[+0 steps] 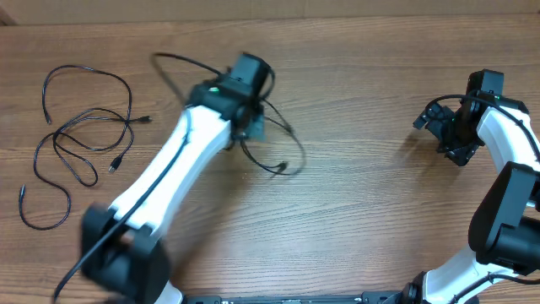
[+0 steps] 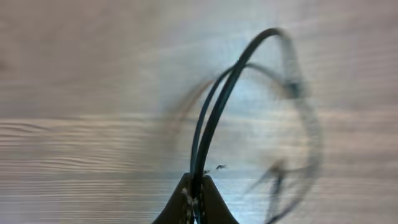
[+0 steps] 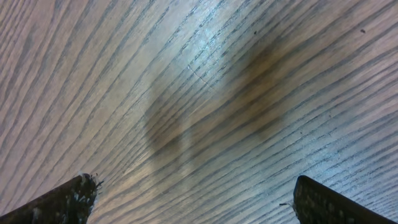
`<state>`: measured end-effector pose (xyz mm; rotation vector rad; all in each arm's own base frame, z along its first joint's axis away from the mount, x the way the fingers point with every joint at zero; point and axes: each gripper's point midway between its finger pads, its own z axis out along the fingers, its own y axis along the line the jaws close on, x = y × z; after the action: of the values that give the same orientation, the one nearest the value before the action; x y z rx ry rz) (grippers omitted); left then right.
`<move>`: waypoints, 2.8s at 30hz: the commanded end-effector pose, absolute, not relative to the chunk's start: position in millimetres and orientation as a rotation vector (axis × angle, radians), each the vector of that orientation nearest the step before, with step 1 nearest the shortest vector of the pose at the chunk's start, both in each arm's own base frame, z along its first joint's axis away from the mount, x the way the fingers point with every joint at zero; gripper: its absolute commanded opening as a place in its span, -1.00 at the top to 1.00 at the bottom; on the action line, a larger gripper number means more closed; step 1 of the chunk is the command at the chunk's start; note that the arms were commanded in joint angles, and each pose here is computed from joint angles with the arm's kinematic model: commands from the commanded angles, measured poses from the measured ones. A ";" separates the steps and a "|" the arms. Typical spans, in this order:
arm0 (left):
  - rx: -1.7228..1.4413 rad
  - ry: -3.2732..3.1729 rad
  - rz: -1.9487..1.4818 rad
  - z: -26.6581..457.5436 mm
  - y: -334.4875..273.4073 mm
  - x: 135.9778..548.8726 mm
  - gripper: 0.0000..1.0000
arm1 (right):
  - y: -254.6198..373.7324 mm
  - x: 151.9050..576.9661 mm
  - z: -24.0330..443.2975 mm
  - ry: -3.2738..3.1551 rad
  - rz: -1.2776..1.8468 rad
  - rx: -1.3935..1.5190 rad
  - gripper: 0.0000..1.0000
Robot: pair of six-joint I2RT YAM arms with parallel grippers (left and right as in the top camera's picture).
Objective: Untangle cables
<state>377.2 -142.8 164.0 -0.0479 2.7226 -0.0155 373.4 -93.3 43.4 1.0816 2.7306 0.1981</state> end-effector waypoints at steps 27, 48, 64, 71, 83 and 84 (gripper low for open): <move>-0.085 2.374 -0.972 291.7 -109.7 391.8 0.92 | -95.2 372.7 43.1 2.725 0.190 1.092 -1.00; -0.269 2.340 -1.147 302.3 -93.9 393.6 0.92 | -95.2 372.7 43.1 2.725 0.190 1.092 -1.00; -0.808 2.362 0.274 246.4 89.8 377.8 0.92 | -95.2 372.7 43.1 2.725 0.190 1.092 -1.00; -0.978 2.246 0.495 249.7 130.1 366.8 0.92 | -95.2 372.7 43.1 2.725 0.190 1.092 -1.00; -0.972 2.472 0.424 176.6 116.6 387.7 -0.40 | -95.2 372.7 43.1 2.725 0.190 1.092 -1.00; -0.957 2.490 0.385 174.3 111.6 389.8 -0.46 | -95.2 372.7 43.1 2.725 0.190 1.092 -1.00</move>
<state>384.0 120.2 178.6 -0.9547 2.4696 0.4690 373.3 -93.3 43.3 1.0816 2.7305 0.1975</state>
